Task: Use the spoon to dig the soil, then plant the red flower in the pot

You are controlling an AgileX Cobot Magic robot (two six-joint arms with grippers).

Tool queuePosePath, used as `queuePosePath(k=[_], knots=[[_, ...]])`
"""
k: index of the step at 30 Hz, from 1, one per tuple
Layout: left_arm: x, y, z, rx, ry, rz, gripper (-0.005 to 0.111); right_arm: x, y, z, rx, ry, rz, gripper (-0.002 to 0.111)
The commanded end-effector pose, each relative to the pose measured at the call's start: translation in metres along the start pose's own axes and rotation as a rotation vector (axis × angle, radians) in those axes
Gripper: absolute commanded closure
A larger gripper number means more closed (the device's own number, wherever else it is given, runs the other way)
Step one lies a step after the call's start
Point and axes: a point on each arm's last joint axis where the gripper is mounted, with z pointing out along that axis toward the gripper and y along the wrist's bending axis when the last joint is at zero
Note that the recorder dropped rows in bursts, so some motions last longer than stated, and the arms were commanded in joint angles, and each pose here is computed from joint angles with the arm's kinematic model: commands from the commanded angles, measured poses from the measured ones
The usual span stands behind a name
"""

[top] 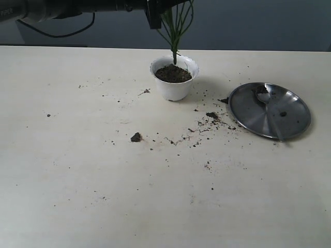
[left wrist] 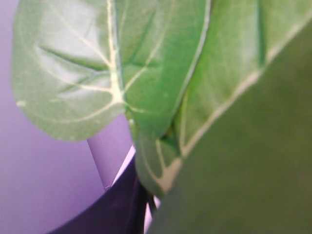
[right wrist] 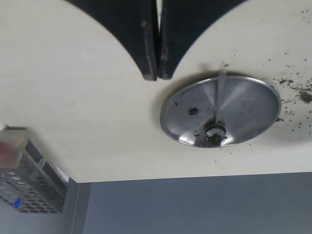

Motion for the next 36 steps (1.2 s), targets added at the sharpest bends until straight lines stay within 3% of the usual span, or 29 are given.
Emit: queuePosePath(k=[1,11,19,36], knots=[[-0.009,-0.002,0.001,0.026,-0.043,0.029,0.106,0.0,0.0,0.0,0.006,-0.005,0.002,0.108],[-0.009,-0.003,0.001,0.031,-0.046,0.029,0.106,0.0,0.0,0.0,0.006,-0.005,0.002,0.108],[0.023,0.008,-0.002,0.028,-0.037,0.001,0.106,0.0,0.0,0.0,0.006,-0.005,0.002,0.108],[0.036,0.022,-0.016,0.004,-0.037,0.003,0.106,0.0,0.0,0.0,0.006,-0.005,0.002,0.108]])
